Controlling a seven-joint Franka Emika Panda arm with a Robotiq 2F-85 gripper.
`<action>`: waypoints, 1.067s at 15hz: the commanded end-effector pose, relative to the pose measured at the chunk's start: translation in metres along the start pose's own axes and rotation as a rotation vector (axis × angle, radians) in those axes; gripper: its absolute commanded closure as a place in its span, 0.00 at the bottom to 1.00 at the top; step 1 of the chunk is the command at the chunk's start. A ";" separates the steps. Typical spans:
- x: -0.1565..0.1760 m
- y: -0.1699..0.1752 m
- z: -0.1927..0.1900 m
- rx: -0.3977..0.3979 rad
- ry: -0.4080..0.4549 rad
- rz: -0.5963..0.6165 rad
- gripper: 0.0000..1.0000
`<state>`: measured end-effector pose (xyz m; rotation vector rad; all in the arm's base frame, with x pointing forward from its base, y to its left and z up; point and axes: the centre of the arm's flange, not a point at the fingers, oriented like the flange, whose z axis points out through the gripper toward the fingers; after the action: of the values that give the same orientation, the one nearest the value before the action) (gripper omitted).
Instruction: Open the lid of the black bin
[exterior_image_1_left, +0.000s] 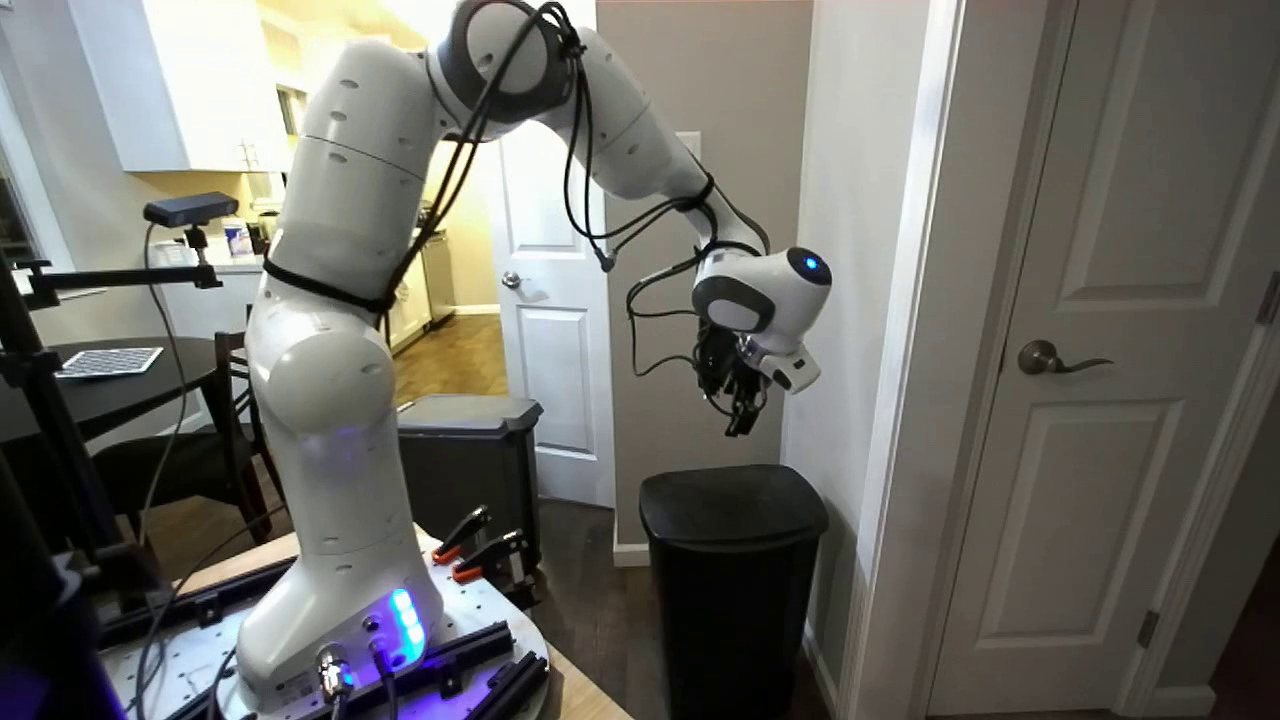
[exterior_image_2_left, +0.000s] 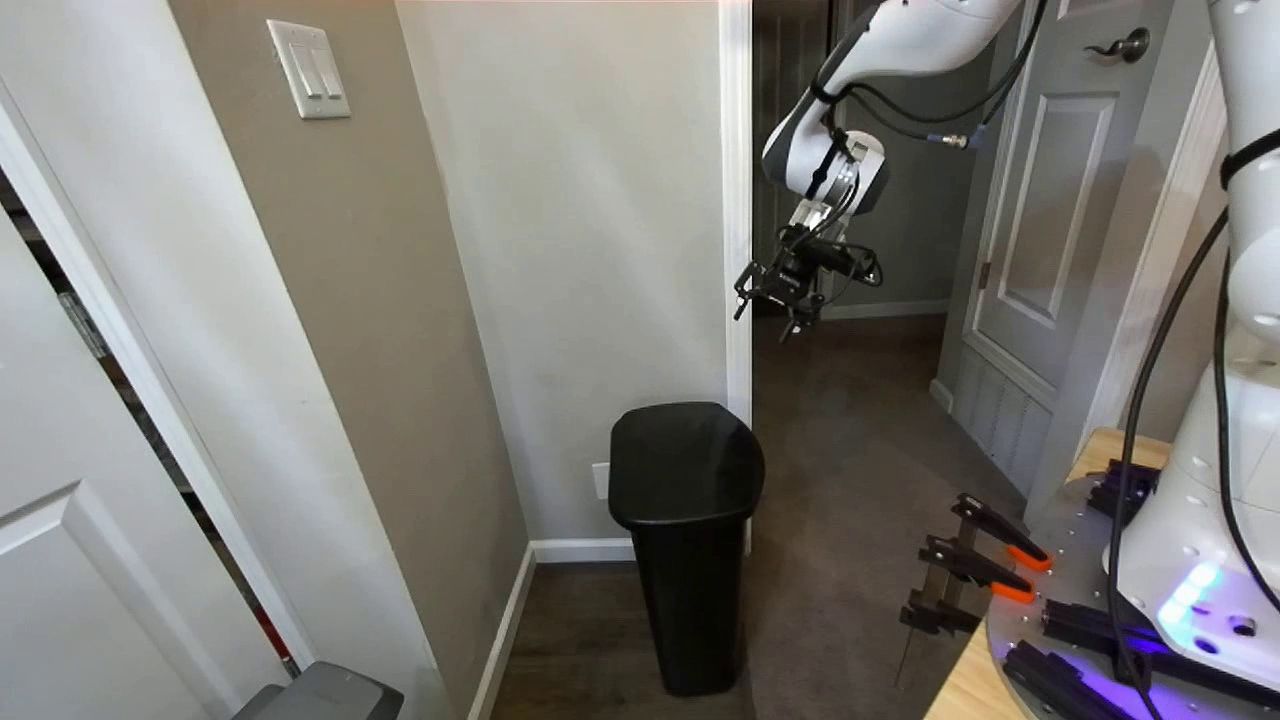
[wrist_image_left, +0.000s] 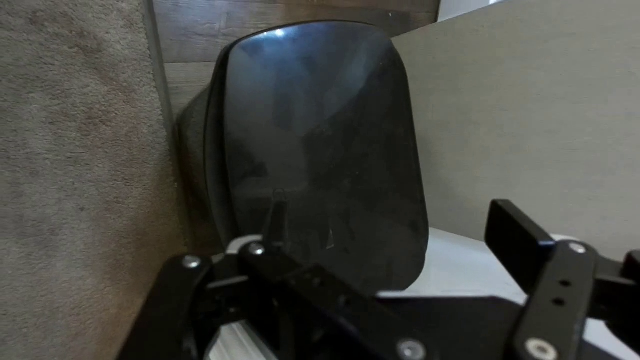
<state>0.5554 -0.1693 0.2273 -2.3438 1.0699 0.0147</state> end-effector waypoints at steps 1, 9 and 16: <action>0.041 0.001 0.037 -0.025 -0.006 0.006 0.00; 0.125 0.012 0.058 -0.032 -0.022 0.013 0.00; 0.122 0.023 0.060 -0.030 -0.011 0.005 0.00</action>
<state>0.6354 -0.2365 0.1371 -2.3651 1.0773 0.0453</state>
